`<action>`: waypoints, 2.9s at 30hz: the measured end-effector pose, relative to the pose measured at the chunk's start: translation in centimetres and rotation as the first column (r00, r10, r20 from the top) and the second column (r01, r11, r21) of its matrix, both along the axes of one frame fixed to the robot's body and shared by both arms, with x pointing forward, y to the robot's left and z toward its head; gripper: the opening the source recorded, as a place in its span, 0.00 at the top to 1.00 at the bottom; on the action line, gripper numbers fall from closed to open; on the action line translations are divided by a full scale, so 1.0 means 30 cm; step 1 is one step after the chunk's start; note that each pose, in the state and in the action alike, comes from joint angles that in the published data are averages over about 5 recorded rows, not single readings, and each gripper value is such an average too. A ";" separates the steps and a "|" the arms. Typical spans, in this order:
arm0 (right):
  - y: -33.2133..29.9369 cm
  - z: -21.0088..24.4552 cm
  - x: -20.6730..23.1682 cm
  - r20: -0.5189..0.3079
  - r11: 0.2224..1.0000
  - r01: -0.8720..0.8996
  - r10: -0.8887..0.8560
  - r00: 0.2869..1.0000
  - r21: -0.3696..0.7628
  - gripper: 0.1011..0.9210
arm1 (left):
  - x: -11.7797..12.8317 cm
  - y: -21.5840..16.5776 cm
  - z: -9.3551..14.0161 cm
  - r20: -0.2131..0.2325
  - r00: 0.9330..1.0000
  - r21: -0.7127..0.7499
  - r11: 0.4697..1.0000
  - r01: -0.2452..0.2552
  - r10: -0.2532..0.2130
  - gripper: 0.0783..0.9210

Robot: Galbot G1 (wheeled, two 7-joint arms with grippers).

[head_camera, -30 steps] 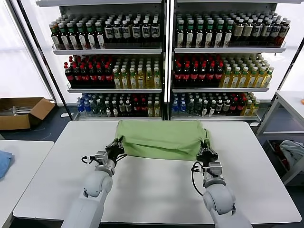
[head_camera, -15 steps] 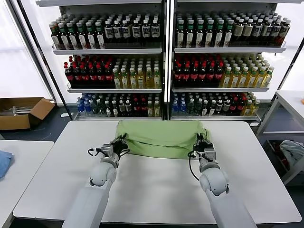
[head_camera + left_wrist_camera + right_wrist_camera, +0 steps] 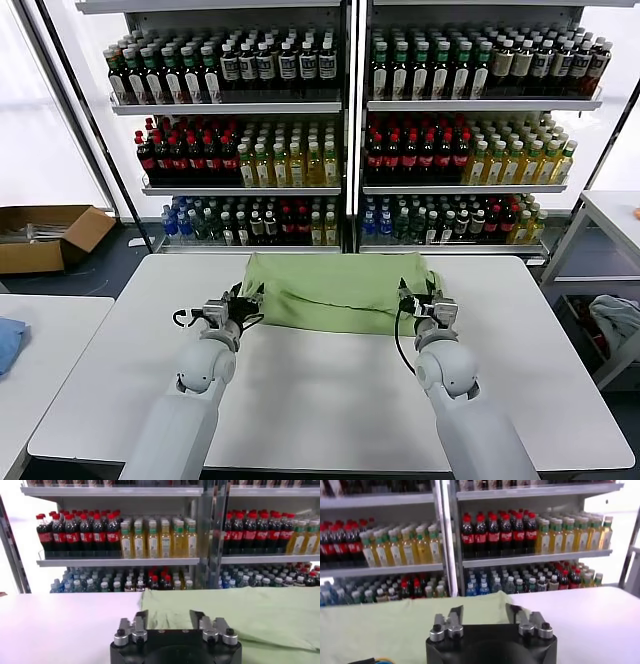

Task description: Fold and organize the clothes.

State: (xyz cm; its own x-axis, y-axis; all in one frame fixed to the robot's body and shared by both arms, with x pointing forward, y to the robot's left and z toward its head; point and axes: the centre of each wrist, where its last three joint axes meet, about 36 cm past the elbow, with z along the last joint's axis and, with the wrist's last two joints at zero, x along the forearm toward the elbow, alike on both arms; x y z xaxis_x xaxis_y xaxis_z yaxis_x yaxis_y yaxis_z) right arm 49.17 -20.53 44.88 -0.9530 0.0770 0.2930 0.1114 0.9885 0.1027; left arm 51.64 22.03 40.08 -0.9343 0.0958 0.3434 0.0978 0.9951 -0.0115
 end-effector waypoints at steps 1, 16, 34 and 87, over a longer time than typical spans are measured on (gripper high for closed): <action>-0.004 0.004 -0.012 -0.001 1.000 0.005 -0.005 1.000 0.000 0.14 | -0.011 -0.003 0.008 0.000 1.000 -0.001 1.000 0.002 -0.002 0.27; -0.090 -0.026 -0.215 -0.061 0.995 0.078 -0.081 0.995 -0.058 0.12 | -0.141 -0.005 0.011 -0.029 1.000 0.004 1.000 0.008 -0.008 0.12; -0.104 -0.098 -0.205 -0.137 0.988 0.084 -0.102 0.985 -0.125 0.12 | -0.068 0.000 -0.033 -0.062 0.998 0.039 0.999 0.008 -0.005 0.12; -0.063 -0.073 -0.444 -0.065 0.988 0.049 -0.060 0.996 -0.149 0.99 | -0.287 0.040 -0.074 -0.123 0.992 0.122 0.992 0.022 -0.007 0.97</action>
